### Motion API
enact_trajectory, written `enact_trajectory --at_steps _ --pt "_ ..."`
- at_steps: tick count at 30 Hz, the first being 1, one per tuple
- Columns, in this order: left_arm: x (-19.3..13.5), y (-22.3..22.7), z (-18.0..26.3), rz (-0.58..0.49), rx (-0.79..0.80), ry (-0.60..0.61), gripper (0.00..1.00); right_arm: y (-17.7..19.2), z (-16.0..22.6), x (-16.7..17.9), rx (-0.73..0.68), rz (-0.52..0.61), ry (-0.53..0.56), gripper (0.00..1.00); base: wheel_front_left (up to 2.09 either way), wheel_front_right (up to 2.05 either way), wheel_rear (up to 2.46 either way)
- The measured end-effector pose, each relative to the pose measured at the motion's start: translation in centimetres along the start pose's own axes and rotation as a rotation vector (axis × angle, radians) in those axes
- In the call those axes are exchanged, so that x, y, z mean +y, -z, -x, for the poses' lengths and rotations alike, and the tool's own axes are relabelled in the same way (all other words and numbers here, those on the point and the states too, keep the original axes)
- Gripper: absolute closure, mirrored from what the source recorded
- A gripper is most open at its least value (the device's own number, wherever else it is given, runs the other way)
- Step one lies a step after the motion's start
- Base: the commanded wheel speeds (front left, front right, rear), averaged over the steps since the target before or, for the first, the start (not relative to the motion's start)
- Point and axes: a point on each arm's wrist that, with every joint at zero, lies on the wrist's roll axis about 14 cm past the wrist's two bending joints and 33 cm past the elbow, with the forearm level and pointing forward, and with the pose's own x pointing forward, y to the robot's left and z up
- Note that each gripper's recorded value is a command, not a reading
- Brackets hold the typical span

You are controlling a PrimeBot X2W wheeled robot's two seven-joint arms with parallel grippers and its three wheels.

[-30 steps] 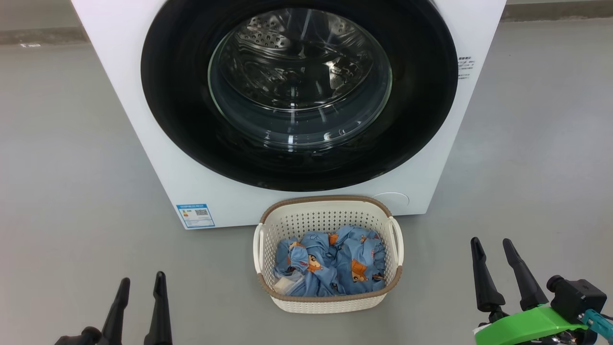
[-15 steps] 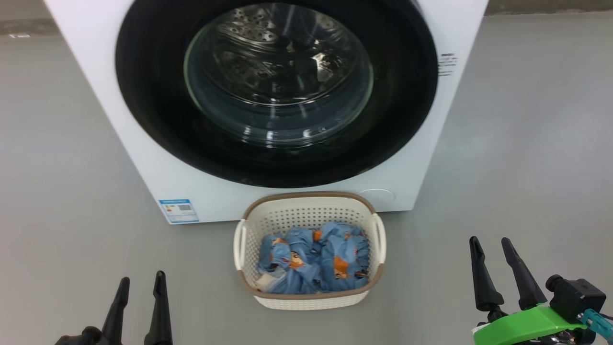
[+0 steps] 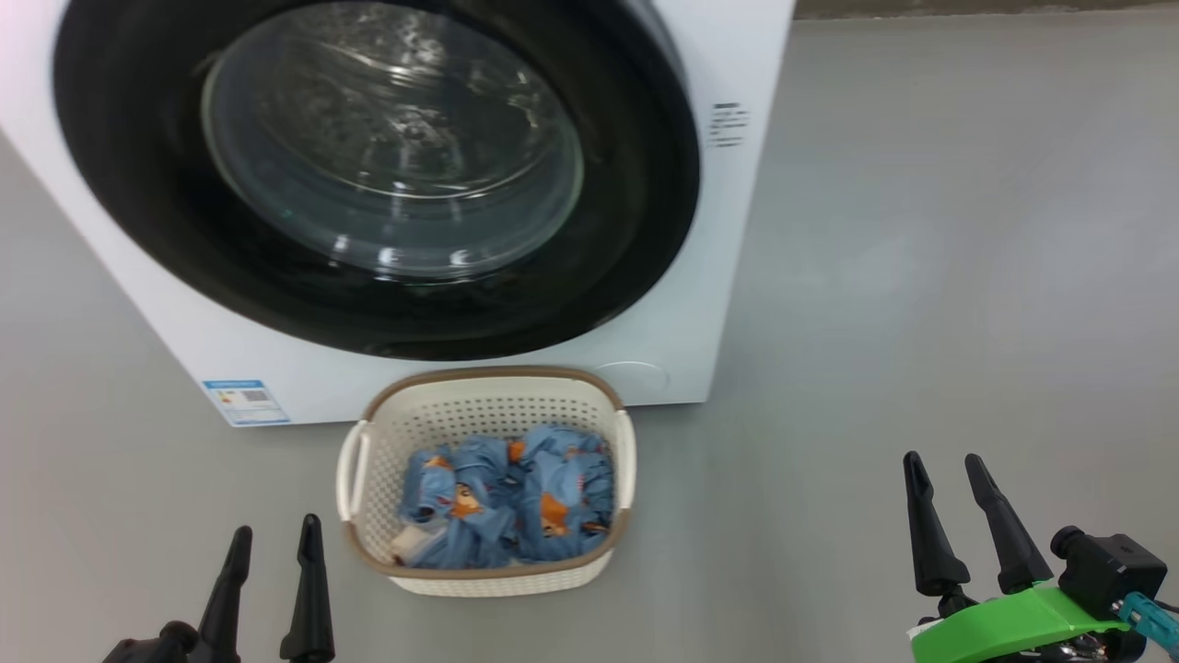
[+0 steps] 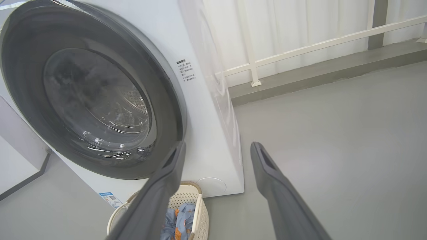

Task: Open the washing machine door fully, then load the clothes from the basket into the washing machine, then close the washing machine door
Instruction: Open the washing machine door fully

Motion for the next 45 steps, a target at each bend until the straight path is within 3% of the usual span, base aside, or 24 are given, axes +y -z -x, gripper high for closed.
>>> enact_trajectory --at_steps 11,21,22,23,24,25,32,39,45 --pt "-0.7 -0.8 -0.5 0.042 -0.031 0.014 0.0 -0.1 0.0 -0.1 -0.002 0.001 0.002 0.0 1.06 1.06 -2.11" --pt "-1.1 -0.9 -0.4 0.066 -0.034 0.023 0.0 -0.3 -0.1 0.1 -0.011 0.001 -0.004 0.0 0.29 0.29 -0.59" --pt "-1.1 -0.9 -0.4 0.066 -0.035 0.023 0.0 -0.4 -0.2 0.3 -0.012 0.0 -0.01 0.04 0.0 0.0 0.0" --pt "-1.1 -0.9 -0.4 0.066 -0.036 0.023 0.0 -0.4 -0.3 0.6 -0.014 -0.006 -0.016 0.54 0.0 0.0 0.0" --pt "-1.1 -1.0 -0.4 0.069 -0.036 0.023 0.0 -0.7 -0.6 0.8 -0.022 -0.013 -0.024 0.81 0.0 0.0 0.0" --pt "-1.1 -1.0 -0.4 0.073 -0.037 0.023 0.0 -1.1 -0.9 1.2 -0.033 -0.02 -0.034 1.0 0.0 0.0 0.0" --pt "-1.4 -0.8 -0.4 0.079 -0.032 0.028 0.0 -5.8 -4.0 3.5 -0.172 -0.104 -0.101 1.0 0.0 0.0 0.0" --pt "-1.9 -0.3 -0.8 0.088 -0.019 0.04 0.0 -13.0 -7.9 6.7 -0.356 -0.282 -0.203 1.0 0.0 0.0 0.0" --pt "-2.3 -0.9 -1.8 0.097 -0.037 0.052 0.0 -15.5 -11.0 8.1 -0.387 -0.447 -0.258 1.0 0.0 0.0 0.0"
